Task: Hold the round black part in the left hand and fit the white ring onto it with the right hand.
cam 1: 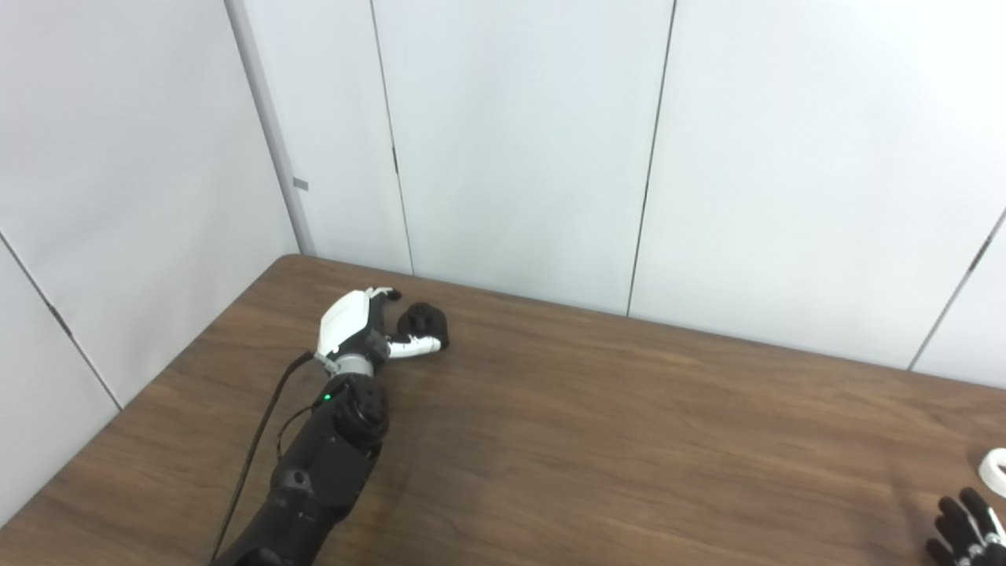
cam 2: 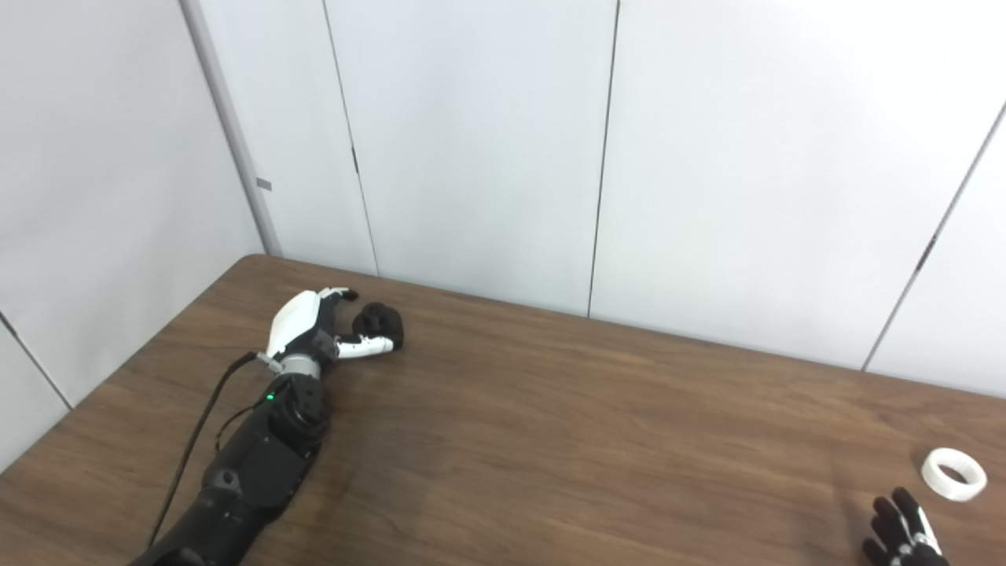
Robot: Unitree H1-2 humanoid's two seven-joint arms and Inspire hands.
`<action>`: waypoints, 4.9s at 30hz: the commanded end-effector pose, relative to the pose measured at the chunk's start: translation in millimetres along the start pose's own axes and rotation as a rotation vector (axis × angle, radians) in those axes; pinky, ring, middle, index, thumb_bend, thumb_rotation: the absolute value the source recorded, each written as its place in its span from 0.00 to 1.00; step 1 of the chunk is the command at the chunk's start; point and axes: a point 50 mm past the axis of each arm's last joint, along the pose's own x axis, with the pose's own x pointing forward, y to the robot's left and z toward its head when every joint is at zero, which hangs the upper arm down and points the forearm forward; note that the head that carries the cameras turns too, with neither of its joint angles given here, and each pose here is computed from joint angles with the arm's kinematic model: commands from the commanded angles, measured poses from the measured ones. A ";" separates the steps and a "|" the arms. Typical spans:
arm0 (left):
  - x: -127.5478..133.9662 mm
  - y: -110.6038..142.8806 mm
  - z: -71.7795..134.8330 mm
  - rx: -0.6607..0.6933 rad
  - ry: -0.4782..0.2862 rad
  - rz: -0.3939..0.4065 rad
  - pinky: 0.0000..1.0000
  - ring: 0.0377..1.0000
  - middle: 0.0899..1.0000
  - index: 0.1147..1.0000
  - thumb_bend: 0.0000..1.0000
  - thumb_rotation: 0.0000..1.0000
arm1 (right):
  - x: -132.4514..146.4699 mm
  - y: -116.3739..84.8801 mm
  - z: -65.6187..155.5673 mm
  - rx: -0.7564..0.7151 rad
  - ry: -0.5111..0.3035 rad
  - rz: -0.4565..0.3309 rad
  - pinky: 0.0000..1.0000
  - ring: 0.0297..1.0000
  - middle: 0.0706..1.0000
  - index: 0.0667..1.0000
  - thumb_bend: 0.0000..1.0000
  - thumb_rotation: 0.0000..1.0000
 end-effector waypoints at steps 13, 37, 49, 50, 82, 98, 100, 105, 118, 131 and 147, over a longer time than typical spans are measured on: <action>23.1 21.9 25.5 0.013 -0.046 0.042 1.00 0.99 0.94 0.78 0.95 0.37 | -2.7 -2.6 2.1 -0.003 0.008 -0.005 1.00 0.99 0.96 0.98 0.56 1.00; 22.8 20.6 29.4 0.018 -0.035 0.060 1.00 0.94 0.87 0.69 0.92 0.33 | -3.9 -3.9 1.9 -0.010 0.010 -0.005 1.00 0.97 0.96 0.98 0.58 1.00; 20.4 20.1 23.9 -0.020 -0.005 0.112 1.00 0.88 0.74 0.42 0.53 0.06 | -5.5 -3.9 3.3 -0.020 0.025 -0.002 1.00 0.97 0.95 0.98 0.57 1.00; 20.0 20.1 23.8 -0.017 -0.007 0.112 1.00 0.88 0.74 0.41 0.53 0.05 | -5.4 -4.4 2.8 -0.023 0.025 -0.002 1.00 0.97 0.95 0.98 0.58 1.00; -92.5 -3.1 57.2 0.062 -0.341 0.041 1.00 0.86 0.73 0.42 0.52 0.05 | -2.9 9.9 8.7 -0.074 0.026 -0.014 1.00 0.93 0.90 0.93 0.59 1.00; -188.1 -24.7 85.4 0.093 -0.599 -0.130 1.00 0.87 0.77 0.42 0.52 0.06 | 1.5 41.8 29.9 -0.067 0.009 -0.031 1.00 0.91 0.89 0.92 0.60 1.00; -193.1 -26.8 85.3 0.096 -0.623 -0.144 1.00 0.87 0.77 0.42 0.52 0.06 | 2.7 46.7 32.8 -0.070 0.007 -0.031 1.00 0.92 0.89 0.92 0.59 1.00; -209.7 -34.5 85.0 0.087 -0.676 -0.184 1.00 0.88 0.78 0.42 0.52 0.06 | 5.1 58.2 40.1 -0.056 0.007 -0.034 1.00 0.92 0.90 0.92 0.60 1.00; -243.4 -66.6 68.5 0.095 -0.790 -0.307 1.00 0.92 0.83 0.42 0.52 0.05 | 12.0 81.0 62.7 -0.054 -0.009 -0.046 1.00 0.94 0.91 0.93 0.58 1.00; -256.3 -87.8 43.7 0.108 -0.764 -0.373 1.00 0.94 0.83 0.42 0.52 0.05 | 10.6 77.4 76.9 -0.067 -0.006 -0.067 1.00 0.95 0.91 0.93 0.60 1.00; -248.4 -94.4 32.6 0.125 -0.753 -0.367 1.00 0.93 0.82 0.42 0.52 0.05 | 15.5 53.5 85.0 -0.170 -0.042 -0.145 0.93 0.93 0.91 0.87 0.51 0.70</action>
